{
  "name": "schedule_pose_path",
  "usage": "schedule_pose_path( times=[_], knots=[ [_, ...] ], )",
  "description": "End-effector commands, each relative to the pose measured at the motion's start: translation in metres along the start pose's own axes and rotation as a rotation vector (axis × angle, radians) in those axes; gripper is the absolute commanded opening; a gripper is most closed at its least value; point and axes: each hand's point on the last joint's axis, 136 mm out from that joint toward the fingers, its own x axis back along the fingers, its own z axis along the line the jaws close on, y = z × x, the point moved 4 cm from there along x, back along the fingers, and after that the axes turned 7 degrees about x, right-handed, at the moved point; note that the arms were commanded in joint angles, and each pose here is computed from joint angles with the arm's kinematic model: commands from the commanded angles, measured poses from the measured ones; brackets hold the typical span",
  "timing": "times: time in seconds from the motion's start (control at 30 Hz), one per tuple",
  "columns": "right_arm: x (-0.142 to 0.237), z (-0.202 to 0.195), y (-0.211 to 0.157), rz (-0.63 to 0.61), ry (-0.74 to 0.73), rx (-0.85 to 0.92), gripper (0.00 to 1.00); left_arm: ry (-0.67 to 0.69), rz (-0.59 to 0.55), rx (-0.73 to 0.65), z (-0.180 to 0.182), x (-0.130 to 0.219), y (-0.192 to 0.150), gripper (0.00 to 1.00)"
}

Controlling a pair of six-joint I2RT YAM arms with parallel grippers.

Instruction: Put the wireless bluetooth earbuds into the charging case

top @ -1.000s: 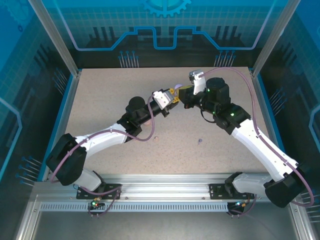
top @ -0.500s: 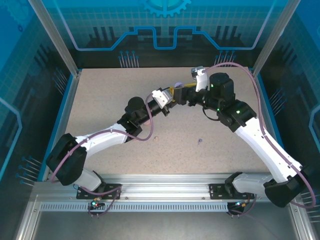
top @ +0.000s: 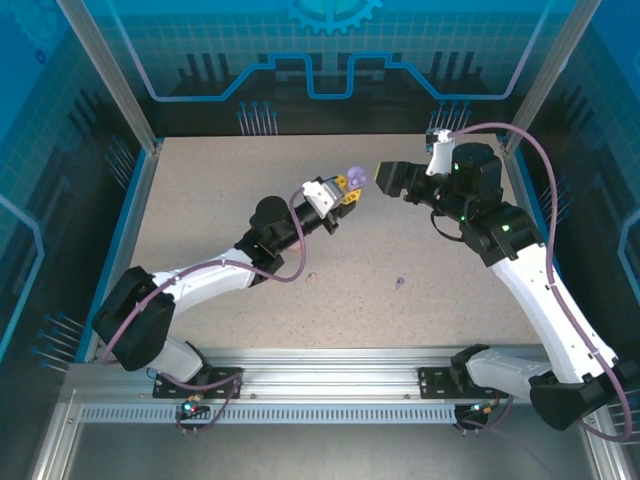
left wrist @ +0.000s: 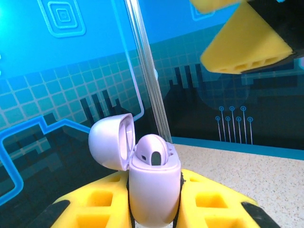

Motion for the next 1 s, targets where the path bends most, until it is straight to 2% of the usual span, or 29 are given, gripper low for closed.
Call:
schedule_pose_path(
  times=[0.0,0.2,0.4,0.57,0.77,0.97],
  knots=[
    [0.001,-0.045,-0.04,0.138,-0.245,-0.066,0.77,0.026,-0.049,0.009,0.0,0.01,0.016,0.0],
    [-0.02,-0.096,-0.13,0.419,-0.47,-0.165,0.75,0.048,-0.055,0.025,0.0,0.027,0.018,0.0],
    [-0.044,-0.127,-0.197,0.597,-0.6,-0.252,0.7,0.06,-0.061,0.034,-0.001,0.043,0.02,0.0],
    [-0.054,-0.139,-0.233,0.698,-0.694,-0.316,0.69,0.062,-0.065,0.05,-0.003,0.051,0.02,0.0],
    [-0.066,-0.141,-0.262,0.79,-0.799,-0.309,0.65,0.062,-0.067,0.079,-0.004,0.057,0.018,0.0],
    [-0.075,-0.141,-0.279,0.827,-0.86,-0.302,0.63,0.066,-0.072,0.087,-0.004,0.061,0.019,0.0]
  ],
)
